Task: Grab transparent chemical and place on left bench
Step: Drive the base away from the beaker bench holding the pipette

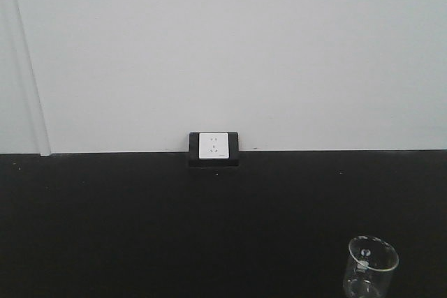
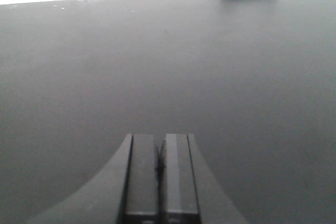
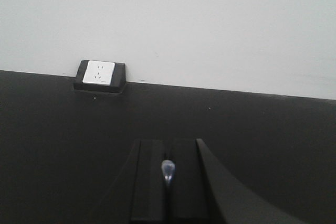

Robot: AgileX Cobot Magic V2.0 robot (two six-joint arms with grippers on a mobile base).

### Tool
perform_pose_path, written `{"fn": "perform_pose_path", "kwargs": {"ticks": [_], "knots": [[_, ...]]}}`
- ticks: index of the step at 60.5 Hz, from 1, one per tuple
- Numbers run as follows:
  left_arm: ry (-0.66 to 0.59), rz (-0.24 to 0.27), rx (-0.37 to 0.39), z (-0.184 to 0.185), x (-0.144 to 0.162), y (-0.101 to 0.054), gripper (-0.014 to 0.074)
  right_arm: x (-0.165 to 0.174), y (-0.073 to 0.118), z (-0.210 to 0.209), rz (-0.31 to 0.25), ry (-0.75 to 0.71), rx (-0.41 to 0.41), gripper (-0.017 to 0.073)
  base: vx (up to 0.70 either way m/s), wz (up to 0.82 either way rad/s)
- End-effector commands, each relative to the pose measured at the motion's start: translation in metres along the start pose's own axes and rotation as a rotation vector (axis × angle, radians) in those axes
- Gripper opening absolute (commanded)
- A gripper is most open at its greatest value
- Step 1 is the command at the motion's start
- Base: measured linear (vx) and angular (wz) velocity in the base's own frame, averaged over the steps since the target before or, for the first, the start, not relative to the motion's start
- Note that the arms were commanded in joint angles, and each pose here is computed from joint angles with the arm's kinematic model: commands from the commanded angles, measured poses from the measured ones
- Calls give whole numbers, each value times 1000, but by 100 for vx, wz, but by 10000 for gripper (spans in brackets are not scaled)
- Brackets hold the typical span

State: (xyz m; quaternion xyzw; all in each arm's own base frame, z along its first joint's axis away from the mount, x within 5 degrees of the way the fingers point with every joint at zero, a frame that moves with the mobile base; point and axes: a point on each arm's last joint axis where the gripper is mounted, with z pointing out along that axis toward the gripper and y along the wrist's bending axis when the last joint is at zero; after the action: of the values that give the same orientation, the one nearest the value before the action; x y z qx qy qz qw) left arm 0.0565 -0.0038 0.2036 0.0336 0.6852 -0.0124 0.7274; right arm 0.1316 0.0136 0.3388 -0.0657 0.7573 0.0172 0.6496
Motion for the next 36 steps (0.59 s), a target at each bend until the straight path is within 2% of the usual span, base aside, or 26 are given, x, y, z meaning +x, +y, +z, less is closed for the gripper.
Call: {"fn": "perform_pose_path", "kwargs": {"ticks": [1,36], "knots": [[-81,-9,-2,-1,-3,0,-3,-16,-3,-3,-8,-103,23,-3,-19,-14],[-81,-9,-2,-1,-3,0,-3,-16,-2,-3,-8,-95,22,-3,-29,2]]}}
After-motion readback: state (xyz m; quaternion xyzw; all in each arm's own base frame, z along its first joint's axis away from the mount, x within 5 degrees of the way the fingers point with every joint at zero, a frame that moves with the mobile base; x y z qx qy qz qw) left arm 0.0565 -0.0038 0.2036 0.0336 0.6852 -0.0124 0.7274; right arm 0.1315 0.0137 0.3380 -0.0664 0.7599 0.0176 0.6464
